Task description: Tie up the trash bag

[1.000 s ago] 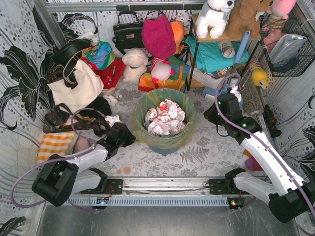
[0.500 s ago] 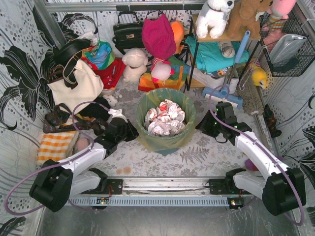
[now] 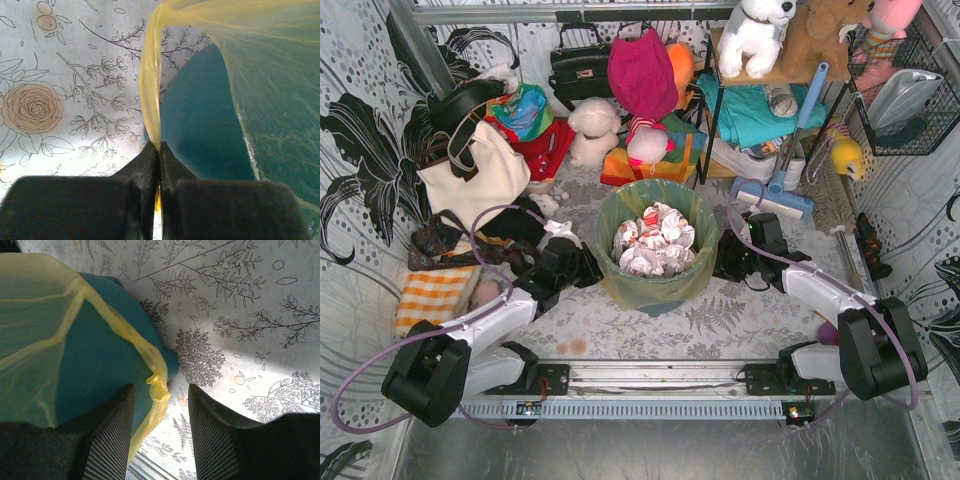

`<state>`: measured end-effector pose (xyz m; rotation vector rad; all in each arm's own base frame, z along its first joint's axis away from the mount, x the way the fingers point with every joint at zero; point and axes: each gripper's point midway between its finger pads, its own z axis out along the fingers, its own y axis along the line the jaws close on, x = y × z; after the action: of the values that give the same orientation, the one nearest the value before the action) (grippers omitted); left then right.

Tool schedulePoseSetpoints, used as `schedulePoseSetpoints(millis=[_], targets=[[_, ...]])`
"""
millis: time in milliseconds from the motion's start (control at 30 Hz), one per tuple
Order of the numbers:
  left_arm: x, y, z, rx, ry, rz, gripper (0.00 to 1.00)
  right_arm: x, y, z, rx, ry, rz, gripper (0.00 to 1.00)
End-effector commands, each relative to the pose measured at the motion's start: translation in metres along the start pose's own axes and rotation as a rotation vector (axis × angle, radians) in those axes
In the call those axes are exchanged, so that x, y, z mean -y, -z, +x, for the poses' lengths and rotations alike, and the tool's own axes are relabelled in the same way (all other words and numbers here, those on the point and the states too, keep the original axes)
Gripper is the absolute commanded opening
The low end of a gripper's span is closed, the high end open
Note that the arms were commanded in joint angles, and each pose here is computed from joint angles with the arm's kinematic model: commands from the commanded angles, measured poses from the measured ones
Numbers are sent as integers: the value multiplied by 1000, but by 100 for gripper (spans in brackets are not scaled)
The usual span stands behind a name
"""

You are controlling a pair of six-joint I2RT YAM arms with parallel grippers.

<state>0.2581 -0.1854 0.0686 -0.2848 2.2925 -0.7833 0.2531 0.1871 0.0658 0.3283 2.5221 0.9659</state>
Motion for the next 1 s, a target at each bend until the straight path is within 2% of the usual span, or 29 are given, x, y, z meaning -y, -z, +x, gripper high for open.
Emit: schedulePoseSetpoints(millis=[0, 200, 267, 333, 633, 833, 967], targets=[[16, 0, -13, 30, -6, 40, 10, -10, -8, 0, -1, 6, -91, 43], [11, -1, -10, 24, 5, 18, 9, -6, -18, 13, -26, -69, -139, 30], [10, -1, -10, 24, 9, 13, 9, -3, -18, 14, -21, -84, -137, 18], [10, -1, -11, 30, 10, 9, 9, 1, -16, 11, 11, -87, -111, 0], [-10, 0, -13, 45, 20, -104, 8, 70, 27, -3, 187, -27, 322, 0], [-13, -3, -12, 38, 24, -121, 8, 71, 31, -5, 190, -24, 343, 0], [-12, -5, -11, 27, 20, -118, 8, 50, 26, -8, 193, -12, 231, 0]])
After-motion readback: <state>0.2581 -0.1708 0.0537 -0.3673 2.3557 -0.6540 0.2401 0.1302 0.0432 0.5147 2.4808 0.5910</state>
